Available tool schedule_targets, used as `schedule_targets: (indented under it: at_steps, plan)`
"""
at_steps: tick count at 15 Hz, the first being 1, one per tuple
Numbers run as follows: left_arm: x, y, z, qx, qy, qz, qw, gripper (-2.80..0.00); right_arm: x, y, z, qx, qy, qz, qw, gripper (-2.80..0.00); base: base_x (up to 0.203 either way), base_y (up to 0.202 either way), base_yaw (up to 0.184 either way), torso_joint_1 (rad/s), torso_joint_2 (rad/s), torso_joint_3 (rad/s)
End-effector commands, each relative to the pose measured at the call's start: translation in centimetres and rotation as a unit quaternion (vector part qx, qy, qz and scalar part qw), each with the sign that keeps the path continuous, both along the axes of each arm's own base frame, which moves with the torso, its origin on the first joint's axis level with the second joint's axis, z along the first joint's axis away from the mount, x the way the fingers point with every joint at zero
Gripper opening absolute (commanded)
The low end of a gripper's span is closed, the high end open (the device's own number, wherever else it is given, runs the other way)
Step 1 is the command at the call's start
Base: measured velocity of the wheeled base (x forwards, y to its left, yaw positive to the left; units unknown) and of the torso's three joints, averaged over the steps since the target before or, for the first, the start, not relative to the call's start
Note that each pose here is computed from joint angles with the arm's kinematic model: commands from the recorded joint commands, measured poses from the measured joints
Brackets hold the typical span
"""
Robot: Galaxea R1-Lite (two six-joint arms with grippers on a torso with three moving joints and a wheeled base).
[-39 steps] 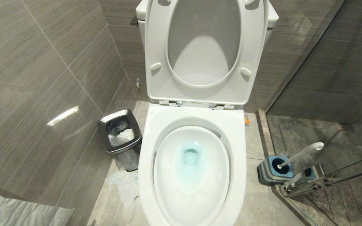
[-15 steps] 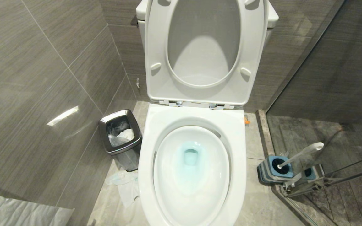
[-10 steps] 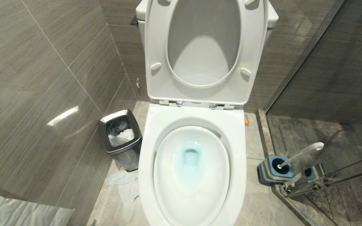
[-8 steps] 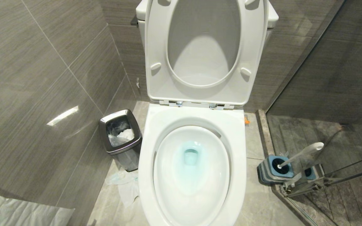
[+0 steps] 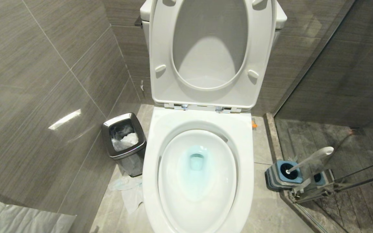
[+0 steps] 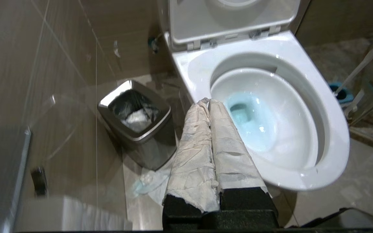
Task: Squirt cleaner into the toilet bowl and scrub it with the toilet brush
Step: Flush the toilet
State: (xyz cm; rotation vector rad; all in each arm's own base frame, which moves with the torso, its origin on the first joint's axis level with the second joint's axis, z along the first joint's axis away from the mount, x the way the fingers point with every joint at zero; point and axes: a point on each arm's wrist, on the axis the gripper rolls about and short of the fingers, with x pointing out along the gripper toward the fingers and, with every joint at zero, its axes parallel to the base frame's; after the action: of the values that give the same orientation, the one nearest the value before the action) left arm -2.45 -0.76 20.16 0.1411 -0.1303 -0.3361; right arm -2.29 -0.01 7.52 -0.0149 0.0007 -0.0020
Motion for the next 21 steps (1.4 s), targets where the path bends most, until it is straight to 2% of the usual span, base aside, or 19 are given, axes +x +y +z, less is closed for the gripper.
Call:
schedule_targets:
  at_steps: [1,3,5,11,14,18,21]
  plan:
    - [3.9,0.0,4.6,0.001,0.035,-0.009,0.9994,-2.80,0.0,0.0,0.0,0.000,0.002,0.000,1.000,-2.80,0.000,0.000,0.000,0.000,0.00,0.000]
    - [7.5,-0.1,8.1,0.001,0.029,-0.013,0.9995,-2.80,0.0,0.0,0.0,0.000,0.002,0.000,1.000,-2.80,0.000,0.000,0.000,0.000,0.00,0.000]
    - [11.3,-0.1,11.3,0.001,0.009,-0.013,0.9999,-2.80,0.0,0.0,0.0,0.000,0.002,0.000,1.000,-2.80,0.000,0.000,0.000,0.000,0.00,0.000]
    - [19.2,-0.5,16.5,-0.012,-0.041,0.046,0.9980,-2.80,0.0,0.0,0.0,0.000,0.001,0.000,1.000,-2.80,0.000,0.000,0.000,0.000,0.00,0.000]
    - [22.7,-0.6,19.7,-0.020,-0.077,0.059,0.9951,-2.80,0.0,0.0,0.0,0.000,0.002,0.000,1.000,-2.80,0.000,0.000,0.000,0.000,0.00,0.000]
    - [27.2,-2.5,24.1,-0.052,-0.137,0.022,0.9890,-2.80,0.0,0.0,0.0,0.000,0.001,0.000,1.000,-2.80,0.000,0.000,0.000,0.000,0.00,0.000]
    - [30.1,-5.9,24.9,-0.096,-0.141,-0.044,0.9843,-2.80,0.0,0.0,0.0,0.000,0.001,0.000,1.000,-2.80,0.000,0.000,0.000,0.000,0.00,0.000]
